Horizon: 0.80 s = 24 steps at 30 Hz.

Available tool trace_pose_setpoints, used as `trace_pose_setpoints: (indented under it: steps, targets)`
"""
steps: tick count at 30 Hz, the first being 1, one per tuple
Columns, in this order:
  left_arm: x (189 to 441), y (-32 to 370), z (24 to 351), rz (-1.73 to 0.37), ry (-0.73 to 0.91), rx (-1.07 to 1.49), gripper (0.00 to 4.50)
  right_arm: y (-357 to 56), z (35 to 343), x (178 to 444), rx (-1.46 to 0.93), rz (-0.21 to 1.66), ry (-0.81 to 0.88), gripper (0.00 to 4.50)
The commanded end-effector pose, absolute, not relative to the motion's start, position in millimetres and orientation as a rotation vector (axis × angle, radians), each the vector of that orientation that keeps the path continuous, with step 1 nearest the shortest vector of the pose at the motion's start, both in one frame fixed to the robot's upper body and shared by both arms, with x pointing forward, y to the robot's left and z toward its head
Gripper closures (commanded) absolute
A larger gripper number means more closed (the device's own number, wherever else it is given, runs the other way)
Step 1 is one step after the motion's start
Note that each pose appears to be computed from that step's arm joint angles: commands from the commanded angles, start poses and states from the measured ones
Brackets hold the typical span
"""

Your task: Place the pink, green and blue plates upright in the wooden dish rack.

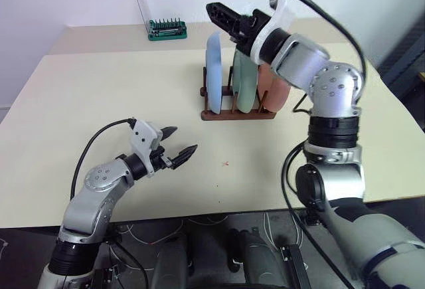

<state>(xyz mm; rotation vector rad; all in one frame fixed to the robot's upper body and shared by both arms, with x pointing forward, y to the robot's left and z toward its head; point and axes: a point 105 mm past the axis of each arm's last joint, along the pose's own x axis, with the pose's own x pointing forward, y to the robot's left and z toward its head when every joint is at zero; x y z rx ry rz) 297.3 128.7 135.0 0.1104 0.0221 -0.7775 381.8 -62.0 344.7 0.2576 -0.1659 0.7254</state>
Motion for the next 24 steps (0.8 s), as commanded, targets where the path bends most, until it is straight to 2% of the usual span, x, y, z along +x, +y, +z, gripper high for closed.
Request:
trace_pose_setpoints:
  steps: [1,5,9,14,19,24]
  targets:
    - [295.4,128.3,144.6,-0.781,-0.018,0.128,0.31,-78.0,370.0,328.8,0.030,0.912,-0.397,0.06]
    - [297.6,130.8,141.4,-0.773,-0.008,0.140,0.31,-119.1,346.7,310.6,-0.163,0.899,-0.435,0.06]
    - [308.8,145.7,137.0,-0.723,0.001,0.172,0.31,-193.3,256.8,303.3,-0.206,0.759,-0.114,0.06]
    - [318.6,158.7,127.4,-0.682,0.018,0.185,0.31,-240.8,193.1,305.2,-0.235,0.584,0.073,0.06]
    - [321.2,174.2,121.5,-0.634,0.029,0.213,0.31,-245.9,166.1,309.8,-0.301,0.572,0.119,0.06]
    - [320.0,175.4,115.8,-0.620,0.038,0.222,0.31,-245.6,158.0,315.1,-0.305,0.579,0.111,0.06]
